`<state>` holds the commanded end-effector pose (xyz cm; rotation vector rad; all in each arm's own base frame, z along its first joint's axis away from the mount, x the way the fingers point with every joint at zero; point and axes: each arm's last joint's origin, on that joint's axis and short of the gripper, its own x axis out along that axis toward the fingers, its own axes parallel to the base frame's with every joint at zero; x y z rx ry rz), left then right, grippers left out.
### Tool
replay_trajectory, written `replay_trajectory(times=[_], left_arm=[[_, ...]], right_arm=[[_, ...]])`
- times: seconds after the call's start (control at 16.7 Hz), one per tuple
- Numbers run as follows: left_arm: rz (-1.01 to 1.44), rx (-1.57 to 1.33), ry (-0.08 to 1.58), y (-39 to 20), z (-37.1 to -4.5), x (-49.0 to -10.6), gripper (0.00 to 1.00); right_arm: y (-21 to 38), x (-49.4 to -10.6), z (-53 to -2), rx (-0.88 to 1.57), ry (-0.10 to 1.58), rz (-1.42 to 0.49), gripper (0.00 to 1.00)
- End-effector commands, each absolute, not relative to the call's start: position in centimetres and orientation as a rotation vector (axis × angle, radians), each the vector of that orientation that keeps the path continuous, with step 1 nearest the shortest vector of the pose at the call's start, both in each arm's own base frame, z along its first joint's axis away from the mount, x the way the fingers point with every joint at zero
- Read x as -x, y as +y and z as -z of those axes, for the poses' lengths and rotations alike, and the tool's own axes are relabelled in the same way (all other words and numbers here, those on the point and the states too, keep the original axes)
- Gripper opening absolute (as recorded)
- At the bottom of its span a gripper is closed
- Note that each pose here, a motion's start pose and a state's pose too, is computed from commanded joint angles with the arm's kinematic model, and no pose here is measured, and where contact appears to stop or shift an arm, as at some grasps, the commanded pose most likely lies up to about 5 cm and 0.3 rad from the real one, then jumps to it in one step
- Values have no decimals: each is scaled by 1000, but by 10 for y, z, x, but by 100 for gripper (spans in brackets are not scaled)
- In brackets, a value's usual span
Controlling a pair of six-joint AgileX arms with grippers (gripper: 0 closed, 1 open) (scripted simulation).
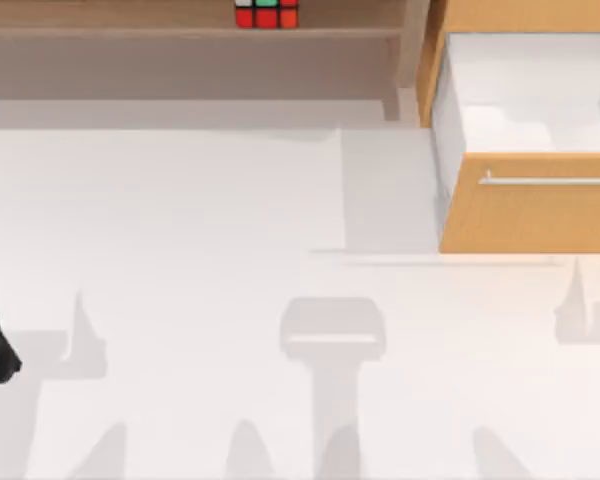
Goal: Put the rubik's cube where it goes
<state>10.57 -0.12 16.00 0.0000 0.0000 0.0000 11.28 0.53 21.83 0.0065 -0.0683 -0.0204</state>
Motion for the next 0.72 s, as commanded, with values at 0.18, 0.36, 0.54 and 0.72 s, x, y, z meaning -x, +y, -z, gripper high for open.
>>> replay_trajectory(times=[0.18,0.36,0.54,0.72], left_arm=[[0,0,0,-1,-160,-106,100],[0,0,0,-1,-160,-106,100],[0,0,0,-1,-160,-106,100],[0,0,0,-1,-160,-106,100]], right_arm=[[17,-136,-269,-18,-97,32,100],[43,-186,-312,-25,-89,36,100],[94,-255,-327,-19,-53,30,100],[164,-318,-308,-5,-16,18,100]])
